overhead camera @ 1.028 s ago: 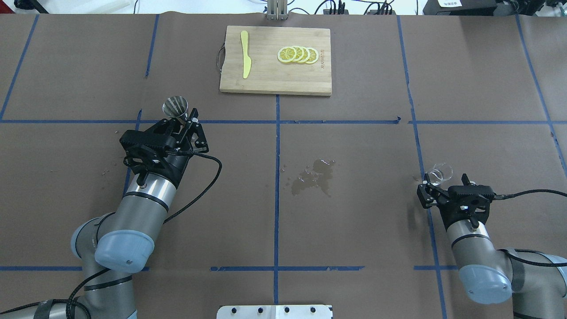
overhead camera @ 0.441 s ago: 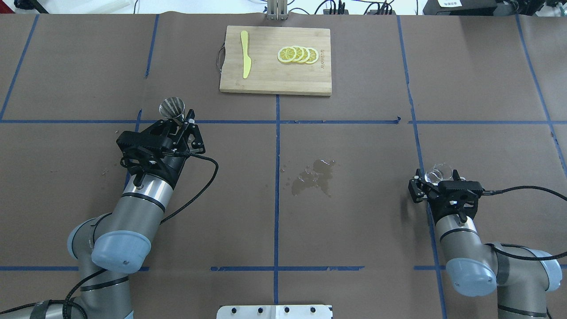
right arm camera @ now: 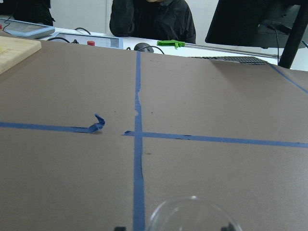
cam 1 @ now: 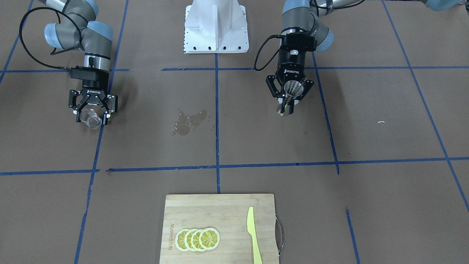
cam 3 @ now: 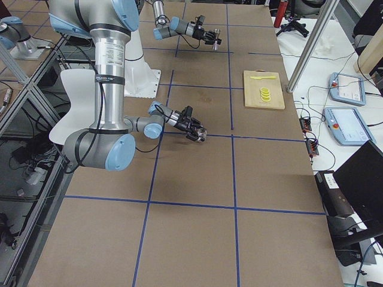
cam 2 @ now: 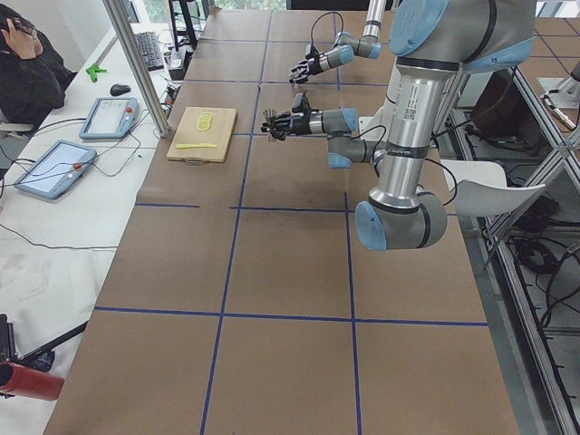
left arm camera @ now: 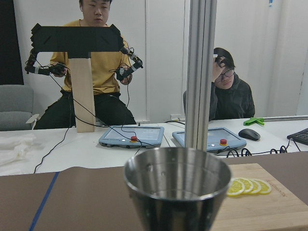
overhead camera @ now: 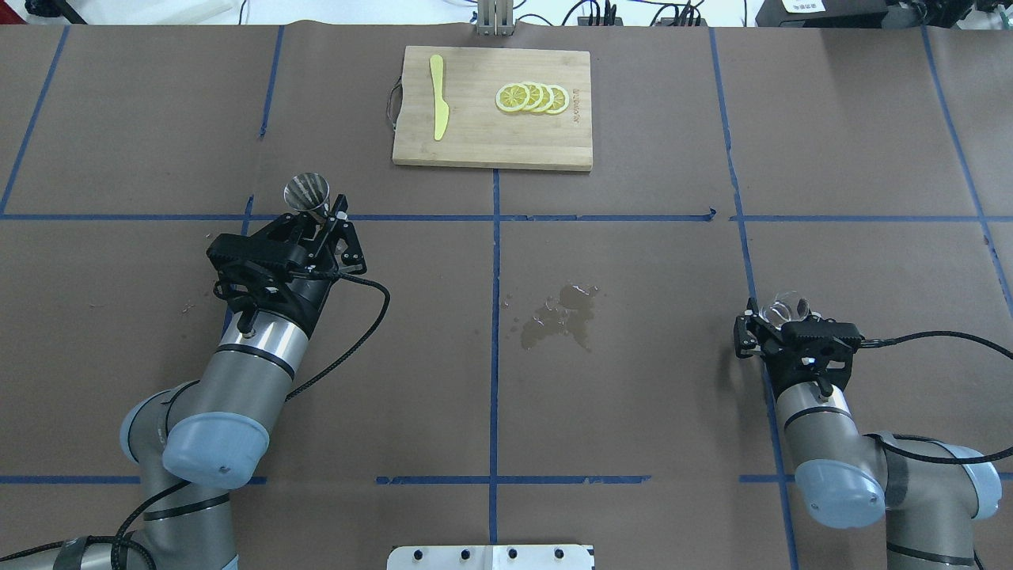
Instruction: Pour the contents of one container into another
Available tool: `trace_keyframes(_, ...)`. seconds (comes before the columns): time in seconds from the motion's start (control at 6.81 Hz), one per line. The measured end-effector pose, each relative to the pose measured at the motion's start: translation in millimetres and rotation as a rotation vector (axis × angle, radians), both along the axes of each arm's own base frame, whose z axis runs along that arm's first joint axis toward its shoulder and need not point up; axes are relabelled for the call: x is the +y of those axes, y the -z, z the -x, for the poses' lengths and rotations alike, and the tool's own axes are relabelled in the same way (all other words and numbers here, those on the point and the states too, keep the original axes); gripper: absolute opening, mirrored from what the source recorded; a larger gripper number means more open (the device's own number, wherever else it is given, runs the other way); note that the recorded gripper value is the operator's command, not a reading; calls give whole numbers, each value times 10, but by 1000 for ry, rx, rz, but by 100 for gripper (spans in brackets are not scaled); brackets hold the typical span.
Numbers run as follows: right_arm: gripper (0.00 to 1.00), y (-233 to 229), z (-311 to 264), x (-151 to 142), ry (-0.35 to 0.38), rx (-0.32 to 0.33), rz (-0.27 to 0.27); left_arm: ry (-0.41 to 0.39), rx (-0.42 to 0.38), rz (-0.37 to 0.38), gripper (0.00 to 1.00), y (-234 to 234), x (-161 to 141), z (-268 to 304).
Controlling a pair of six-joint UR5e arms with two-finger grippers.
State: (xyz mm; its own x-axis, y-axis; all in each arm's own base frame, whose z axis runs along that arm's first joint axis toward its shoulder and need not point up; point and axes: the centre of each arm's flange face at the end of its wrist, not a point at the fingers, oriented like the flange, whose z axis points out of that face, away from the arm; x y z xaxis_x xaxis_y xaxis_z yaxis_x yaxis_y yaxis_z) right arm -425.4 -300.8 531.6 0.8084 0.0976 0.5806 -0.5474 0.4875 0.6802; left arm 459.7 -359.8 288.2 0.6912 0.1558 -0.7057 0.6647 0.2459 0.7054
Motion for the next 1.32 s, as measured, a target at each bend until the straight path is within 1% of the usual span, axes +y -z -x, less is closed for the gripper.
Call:
trace_keyframes(0.15, 0, 33, -5, -5, 1, -23, -4, 0, 1, 0, 0, 6, 1, 3)
trace_keyframes(0.44, 0, 190, -58, -22, 8, -102, -25, -1, 5, -1, 0, 18, 4, 13)
trace_keyframes(0.59, 0, 351, -104, -30, 28, -98, -49, -7, -11, -2, 0, -10, 18, -23)
trace_keyframes(0.73, 0, 578, -143, -24, 63, -69, -83, -21, -57, -15, 0, -12, 53, -79)
trace_keyframes(0.88, 0, 869, -155, -18, 104, -33, -126, -55, -115, -38, 0, 36, 110, -150)
trace_keyframes(1.03, 0, 1185, -101, -28, 146, 13, -179, -118, -144, -55, 0, 89, 185, -236)
trace_keyframes(1.18, 0, 1520, -14, -56, 184, 68, -239, -191, -134, -72, 0, 148, 257, -302)
trace_keyframes(1.32, 0, 1794, 23, -85, 213, 131, -294, -273, -121, -112, 0, 238, 324, -347)
